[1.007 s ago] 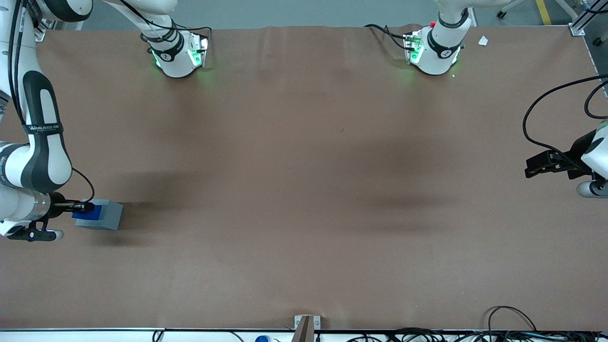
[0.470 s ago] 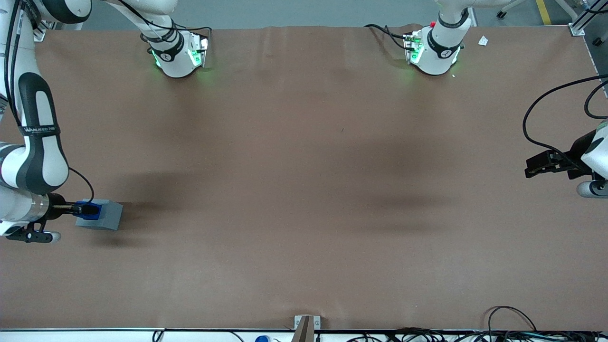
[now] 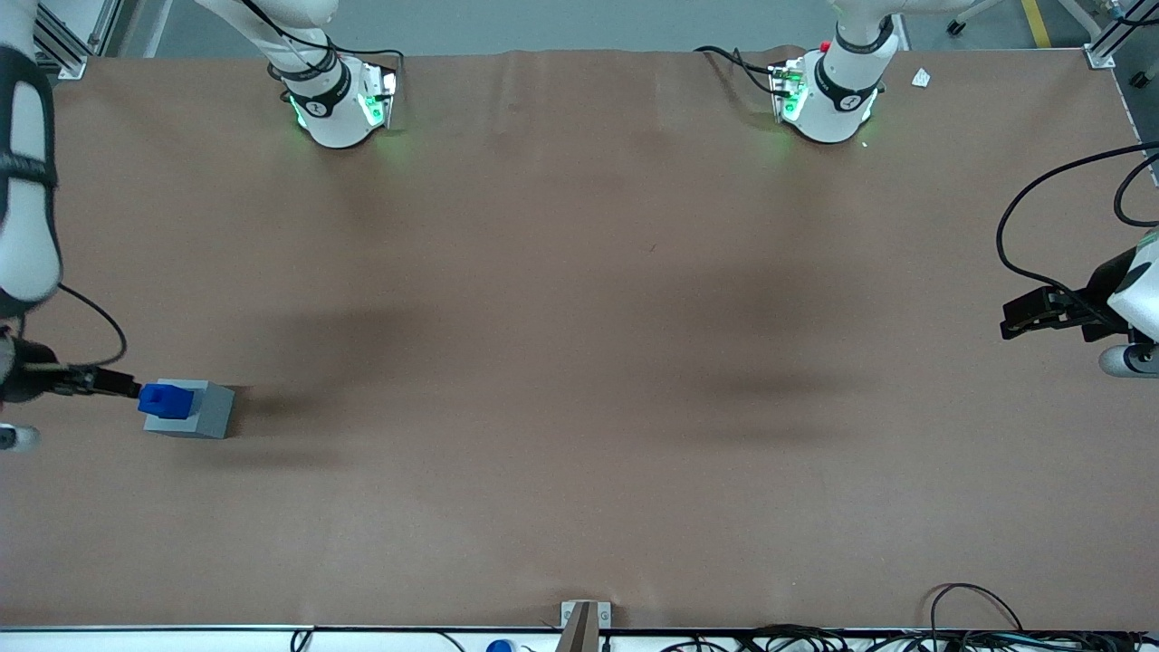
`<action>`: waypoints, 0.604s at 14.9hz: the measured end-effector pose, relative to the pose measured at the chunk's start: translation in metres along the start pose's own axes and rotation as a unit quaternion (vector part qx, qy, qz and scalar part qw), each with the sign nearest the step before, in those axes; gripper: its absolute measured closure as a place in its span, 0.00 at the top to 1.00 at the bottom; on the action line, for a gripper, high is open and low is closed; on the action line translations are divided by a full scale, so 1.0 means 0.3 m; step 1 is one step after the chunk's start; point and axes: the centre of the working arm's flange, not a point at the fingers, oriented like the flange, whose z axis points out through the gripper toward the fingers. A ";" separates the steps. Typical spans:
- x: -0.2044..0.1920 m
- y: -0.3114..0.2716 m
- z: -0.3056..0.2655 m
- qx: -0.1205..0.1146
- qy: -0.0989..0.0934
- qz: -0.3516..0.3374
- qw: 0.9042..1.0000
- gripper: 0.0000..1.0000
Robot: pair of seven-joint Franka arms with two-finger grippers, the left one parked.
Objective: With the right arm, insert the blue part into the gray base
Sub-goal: 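Open the right gripper and raise it away from the base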
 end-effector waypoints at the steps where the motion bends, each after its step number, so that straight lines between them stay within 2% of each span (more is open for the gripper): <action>1: -0.032 -0.024 -0.099 -0.002 0.012 -0.002 1.000 1.00; 5: -0.207 -0.094 -0.412 -0.008 0.034 -0.003 0.999 1.00; 9: -0.383 -0.253 -0.522 -0.006 0.039 -0.005 0.999 1.00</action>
